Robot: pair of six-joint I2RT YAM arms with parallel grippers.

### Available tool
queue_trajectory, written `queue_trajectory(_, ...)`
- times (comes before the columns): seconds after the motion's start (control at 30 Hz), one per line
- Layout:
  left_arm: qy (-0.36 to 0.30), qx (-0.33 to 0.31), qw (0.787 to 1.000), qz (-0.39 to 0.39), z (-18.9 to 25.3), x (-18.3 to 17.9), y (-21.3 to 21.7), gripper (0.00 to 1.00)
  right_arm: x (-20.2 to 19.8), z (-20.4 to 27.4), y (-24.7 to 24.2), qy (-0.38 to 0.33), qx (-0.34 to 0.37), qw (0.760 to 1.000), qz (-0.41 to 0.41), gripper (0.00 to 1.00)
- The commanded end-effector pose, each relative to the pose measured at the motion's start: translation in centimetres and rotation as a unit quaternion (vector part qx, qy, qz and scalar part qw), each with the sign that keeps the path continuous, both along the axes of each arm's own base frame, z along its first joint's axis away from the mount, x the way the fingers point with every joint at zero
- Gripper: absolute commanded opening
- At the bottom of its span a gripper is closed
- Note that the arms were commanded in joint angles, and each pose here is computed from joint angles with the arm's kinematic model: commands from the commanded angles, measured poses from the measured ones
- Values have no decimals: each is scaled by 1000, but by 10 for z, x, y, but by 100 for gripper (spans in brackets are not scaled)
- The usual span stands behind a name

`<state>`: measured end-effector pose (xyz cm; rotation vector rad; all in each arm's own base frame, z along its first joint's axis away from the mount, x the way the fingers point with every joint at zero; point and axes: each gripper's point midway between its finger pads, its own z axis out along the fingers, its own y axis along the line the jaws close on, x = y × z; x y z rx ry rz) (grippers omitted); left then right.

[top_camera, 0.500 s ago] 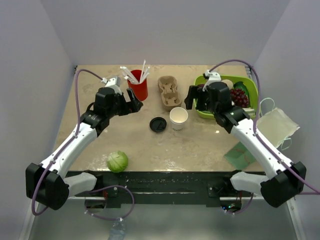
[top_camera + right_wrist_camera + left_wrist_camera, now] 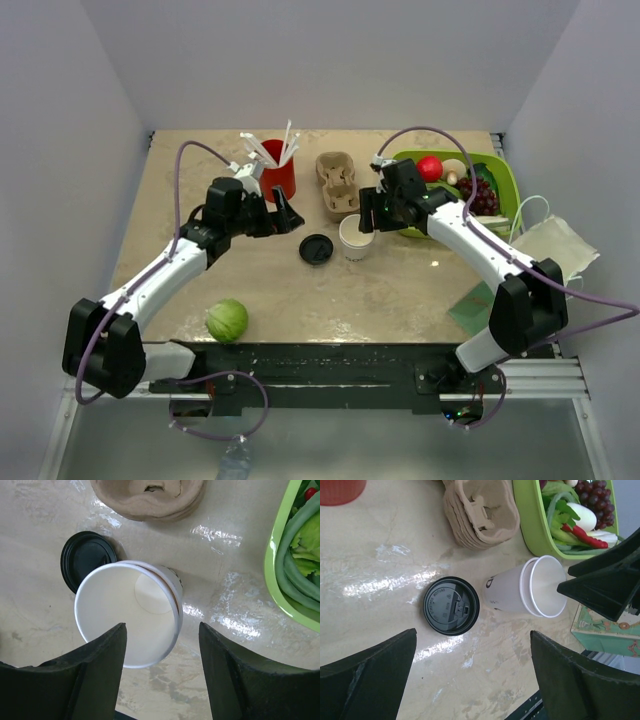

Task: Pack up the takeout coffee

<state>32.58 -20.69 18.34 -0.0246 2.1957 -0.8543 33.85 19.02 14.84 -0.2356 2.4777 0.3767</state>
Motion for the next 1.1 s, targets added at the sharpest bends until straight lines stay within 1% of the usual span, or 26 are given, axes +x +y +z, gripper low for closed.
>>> queue_trajectory(0.0,-21,-29,999,-40,9,-2,-24,99,8,14,5,-10,3,1000,6,60)
queue_trajectory(0.07,-23,-30,998,-45,10,-3,-29,100,9,14,4,-10,3,1000,2,56)
queue_trajectory(0.13,-19,-29,998,-47,7,-1,-30,100,10,13,6,-12,7,1000,1,50)
queue_trajectory(0.2,-16,-26,998,-47,4,0,-31,100,10,10,5,-8,4,1000,0,46)
queue_trajectory(0.27,-17,-25,998,-48,5,0,-32,100,11,9,3,-7,-1,1000,-9,40)
queue_trajectory(0.37,-20,-24,998,-48,5,2,-31,99,11,7,3,-2,2,1000,-13,29)
queue_trajectory(0.47,-22,-22,998,-47,6,3,-31,100,11,4,3,5,3,1000,-22,25)
queue_trajectory(0.5,-24,-22,998,-47,7,3,-31,100,12,4,3,4,3,1000,-26,20)
queue_trajectory(0.53,-25,-22,998,-47,8,3,-31,100,11,4,2,7,5,999,-32,19)
queue_trajectory(0.57,-26,-21,998,-46,8,3,-31,100,11,5,3,6,7,999,-34,15)
queue_trajectory(0.67,-24,-20,998,-46,7,2,-30,100,12,11,3,-1,15,999,-40,9)
queue_trajectory(0.73,-24,-20,998,-47,6,2,-31,100,12,14,3,-4,17,999,-41,7)
queue_trajectory(0.77,-23,-21,998,-49,7,1,-31,100,11,18,3,-8,21,999,-41,0)
queue_trajectory(1.07,-28,-45,996,-74,14,-3,-40,100,6,44,9,-35,51,998,-22,0)
